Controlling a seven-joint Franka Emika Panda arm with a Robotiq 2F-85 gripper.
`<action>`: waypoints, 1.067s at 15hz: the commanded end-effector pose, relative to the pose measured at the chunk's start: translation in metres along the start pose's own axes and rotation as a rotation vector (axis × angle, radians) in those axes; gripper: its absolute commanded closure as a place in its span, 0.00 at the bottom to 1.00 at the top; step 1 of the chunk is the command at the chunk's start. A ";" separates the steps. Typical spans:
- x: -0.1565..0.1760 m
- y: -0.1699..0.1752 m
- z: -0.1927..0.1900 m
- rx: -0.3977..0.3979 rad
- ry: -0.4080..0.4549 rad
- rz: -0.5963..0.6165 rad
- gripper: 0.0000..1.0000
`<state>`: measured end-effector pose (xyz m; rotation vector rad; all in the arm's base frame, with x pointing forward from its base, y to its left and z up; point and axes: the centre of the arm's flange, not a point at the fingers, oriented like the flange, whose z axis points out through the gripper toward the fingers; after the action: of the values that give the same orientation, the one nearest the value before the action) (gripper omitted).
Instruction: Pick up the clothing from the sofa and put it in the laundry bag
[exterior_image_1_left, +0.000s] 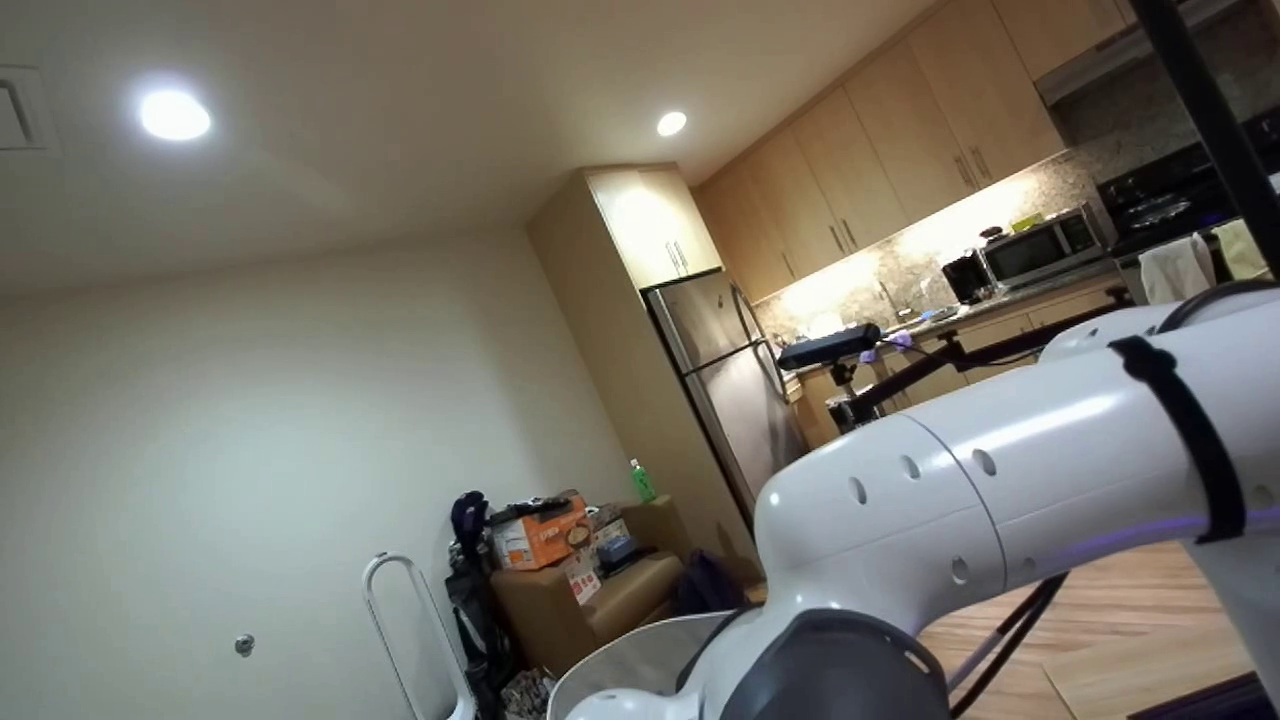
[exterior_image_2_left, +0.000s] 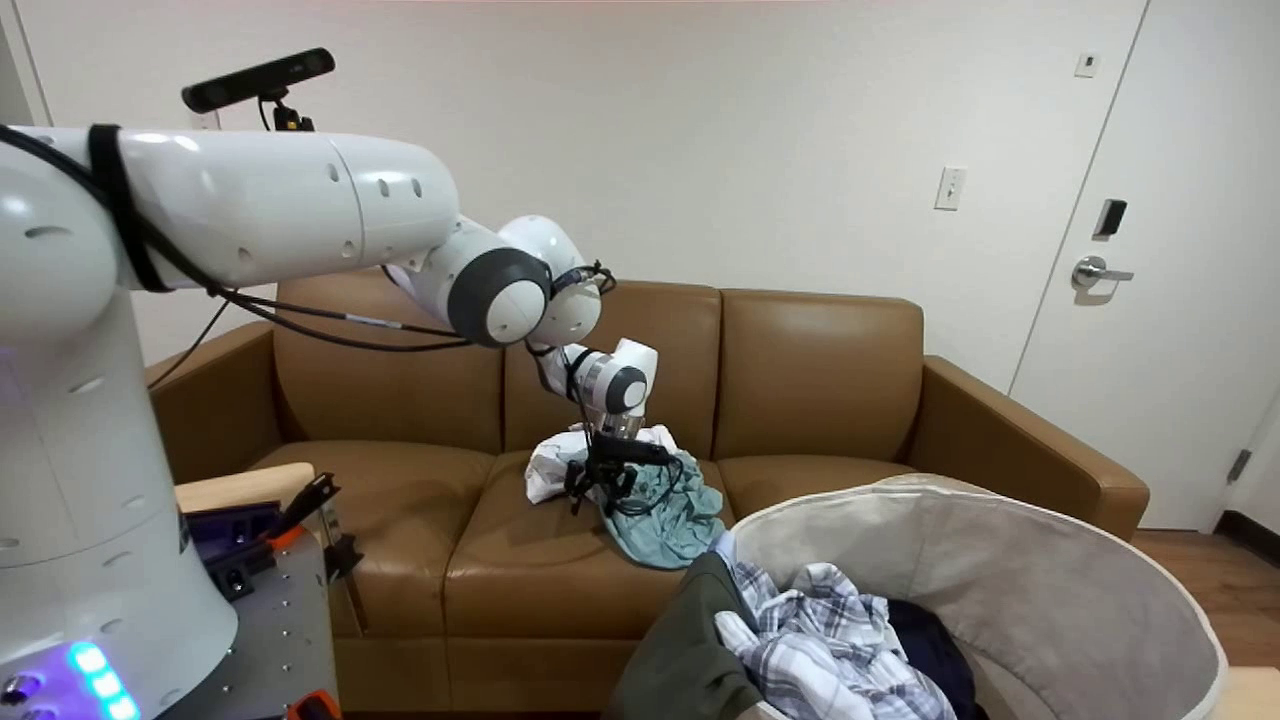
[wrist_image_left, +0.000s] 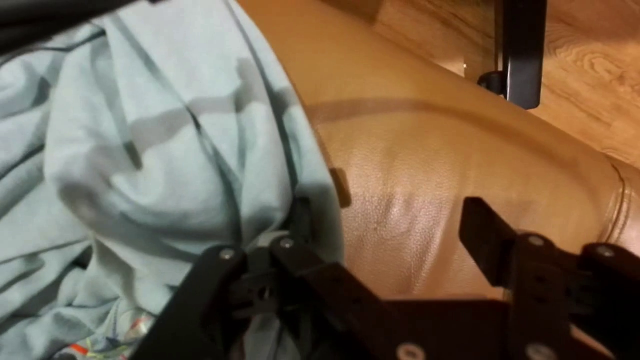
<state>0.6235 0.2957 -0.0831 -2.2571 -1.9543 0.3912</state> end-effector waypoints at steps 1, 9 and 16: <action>0.024 0.051 0.013 0.002 0.011 -0.028 0.53; 0.027 0.046 -0.013 -0.013 0.006 -0.086 0.45; 0.053 0.060 -0.014 -0.128 0.012 -0.118 0.03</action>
<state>0.6453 0.3114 -0.0518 -2.2187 -2.0981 0.2799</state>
